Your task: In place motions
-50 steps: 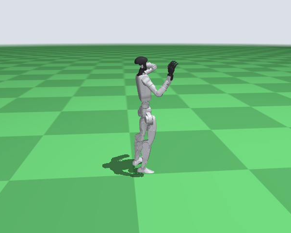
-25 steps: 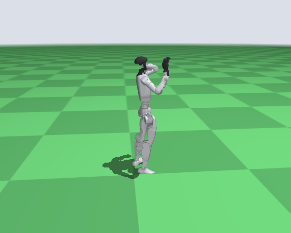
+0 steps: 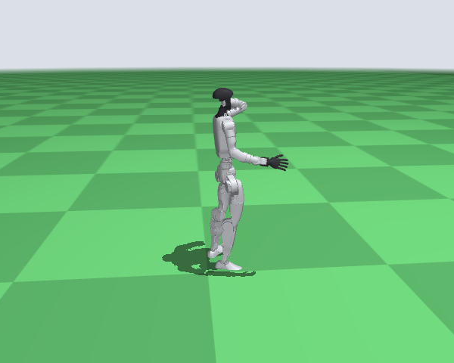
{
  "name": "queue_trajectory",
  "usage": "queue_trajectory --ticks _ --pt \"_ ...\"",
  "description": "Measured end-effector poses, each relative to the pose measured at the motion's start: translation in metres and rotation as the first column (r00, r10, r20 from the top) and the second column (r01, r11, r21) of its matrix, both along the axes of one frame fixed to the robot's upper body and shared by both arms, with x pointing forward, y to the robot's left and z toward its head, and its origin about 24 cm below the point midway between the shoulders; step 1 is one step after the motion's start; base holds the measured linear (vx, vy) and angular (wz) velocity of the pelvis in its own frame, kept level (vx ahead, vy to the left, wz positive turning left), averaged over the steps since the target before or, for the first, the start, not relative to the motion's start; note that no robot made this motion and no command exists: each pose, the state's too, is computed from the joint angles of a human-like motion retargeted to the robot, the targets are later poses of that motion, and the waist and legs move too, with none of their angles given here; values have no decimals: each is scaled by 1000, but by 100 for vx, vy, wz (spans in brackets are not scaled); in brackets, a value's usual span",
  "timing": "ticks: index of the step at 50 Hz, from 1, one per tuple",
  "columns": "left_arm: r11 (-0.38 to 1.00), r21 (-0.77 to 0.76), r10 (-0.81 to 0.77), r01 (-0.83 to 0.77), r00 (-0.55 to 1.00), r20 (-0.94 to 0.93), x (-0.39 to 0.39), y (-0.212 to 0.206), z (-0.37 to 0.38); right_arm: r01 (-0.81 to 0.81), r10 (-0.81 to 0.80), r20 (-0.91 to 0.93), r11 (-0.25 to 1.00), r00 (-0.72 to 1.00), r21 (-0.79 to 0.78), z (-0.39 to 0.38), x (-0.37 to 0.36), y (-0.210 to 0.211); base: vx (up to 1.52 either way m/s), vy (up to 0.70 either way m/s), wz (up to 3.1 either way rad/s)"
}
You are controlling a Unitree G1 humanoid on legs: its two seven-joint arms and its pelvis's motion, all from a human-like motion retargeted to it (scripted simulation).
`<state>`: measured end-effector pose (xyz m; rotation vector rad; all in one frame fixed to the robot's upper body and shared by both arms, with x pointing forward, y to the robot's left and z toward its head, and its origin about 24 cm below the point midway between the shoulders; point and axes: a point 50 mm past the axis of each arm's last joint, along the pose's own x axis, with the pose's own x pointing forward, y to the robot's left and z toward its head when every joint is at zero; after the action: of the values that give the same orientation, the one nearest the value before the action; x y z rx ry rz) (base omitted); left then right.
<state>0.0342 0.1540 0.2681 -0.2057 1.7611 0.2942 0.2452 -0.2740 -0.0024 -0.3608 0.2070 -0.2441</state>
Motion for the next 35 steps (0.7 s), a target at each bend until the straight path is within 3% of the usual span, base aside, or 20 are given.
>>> queue_trajectory --ticks 2,5,8,10,17,20,25,31,35 --pt "1000 -6 -13 13 1000 -11 0 0 0 -81 57 -315 995 947 -64 -54 -38 2 0 0 0" --pt "999 -20 -32 32 999 -32 1 0 -1 -230 117 -730 971 674 -57 -121 -110 14 0 0 0" --pt "999 -37 -37 35 998 -45 1 0 -2 -262 155 -919 963 363 59 -158 -182 37 0 0 0" --pt "998 -48 -33 30 998 -52 1 1 -2 -192 170 -958 973 230 127 -170 -222 56 0 0 0" --pt "993 -107 54 -58 998 -39 4 -7 -3 237 86 -989 965 124 114 -177 -289 89 -2 1 2" --pt "987 -54 149 -150 989 -28 4 -10 -3 371 -15 -987 927 162 47 -175 -285 73 -2 1 -2" --pt "938 152 307 -313 950 62 3 -10 -1 546 -243 -909 838 338 -21 -163 -234 11 0 0 0" --pt "735 515 297 -440 893 338 -9 -11 12 561 -451 -614 827 648 -16 -97 -126 -86 1 1 -1" --pt "543 577 153 -610 748 646 -20 -19 18 479 -454 -314 878 834 4 -22 -41 -113 1 1 -3"
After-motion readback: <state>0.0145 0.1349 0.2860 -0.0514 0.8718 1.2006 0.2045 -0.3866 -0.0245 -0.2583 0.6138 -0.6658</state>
